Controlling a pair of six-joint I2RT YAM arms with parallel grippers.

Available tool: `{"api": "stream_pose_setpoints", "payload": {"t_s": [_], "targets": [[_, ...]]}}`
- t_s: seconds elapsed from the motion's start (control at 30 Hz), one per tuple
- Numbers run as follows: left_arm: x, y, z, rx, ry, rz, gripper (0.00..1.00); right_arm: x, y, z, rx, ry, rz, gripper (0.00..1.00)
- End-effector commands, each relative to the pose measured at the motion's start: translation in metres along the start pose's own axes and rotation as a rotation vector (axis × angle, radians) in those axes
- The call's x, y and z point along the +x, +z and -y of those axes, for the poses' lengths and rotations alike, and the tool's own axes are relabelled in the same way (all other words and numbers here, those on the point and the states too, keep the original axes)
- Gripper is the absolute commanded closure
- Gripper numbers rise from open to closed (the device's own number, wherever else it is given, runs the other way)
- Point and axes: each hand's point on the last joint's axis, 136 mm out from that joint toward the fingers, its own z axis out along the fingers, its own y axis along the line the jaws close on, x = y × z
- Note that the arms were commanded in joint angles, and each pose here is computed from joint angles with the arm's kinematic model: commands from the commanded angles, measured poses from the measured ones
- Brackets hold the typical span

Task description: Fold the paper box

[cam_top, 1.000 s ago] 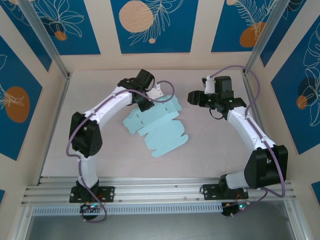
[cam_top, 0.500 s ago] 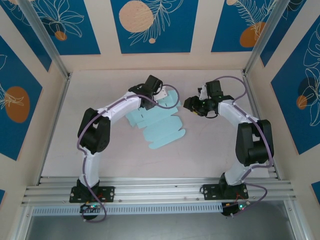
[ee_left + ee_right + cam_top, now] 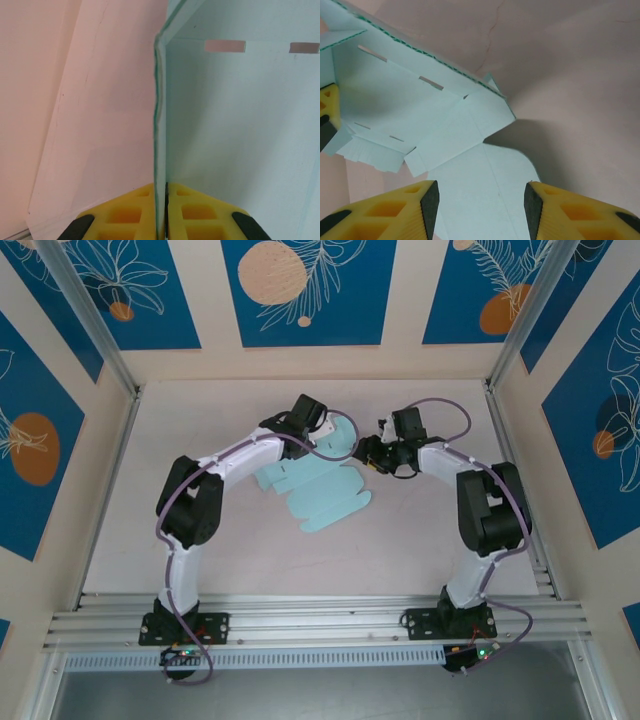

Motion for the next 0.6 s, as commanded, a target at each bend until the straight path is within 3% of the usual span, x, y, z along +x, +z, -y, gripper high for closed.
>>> {"api": "stream_pose_setpoints", "payload": {"t_s": [0.0,0.43,0.57], "targets": [[-0.01,-0.001,-0.005,-0.029,0.006,0.016,0.9,-0.004,0.015,0.008,0.002,0.01,0.006,0.49],[-0.009,0.003,-0.004,-0.027,-0.003,0.004,0.9,-0.011,0.042,-0.012,-0.115,-0.016,0.011,0.5],[-0.009,0.005,-0.003,-0.026,-0.009,0.001,0.9,-0.017,0.042,-0.027,-0.157,-0.043,0.029,0.59]]}}
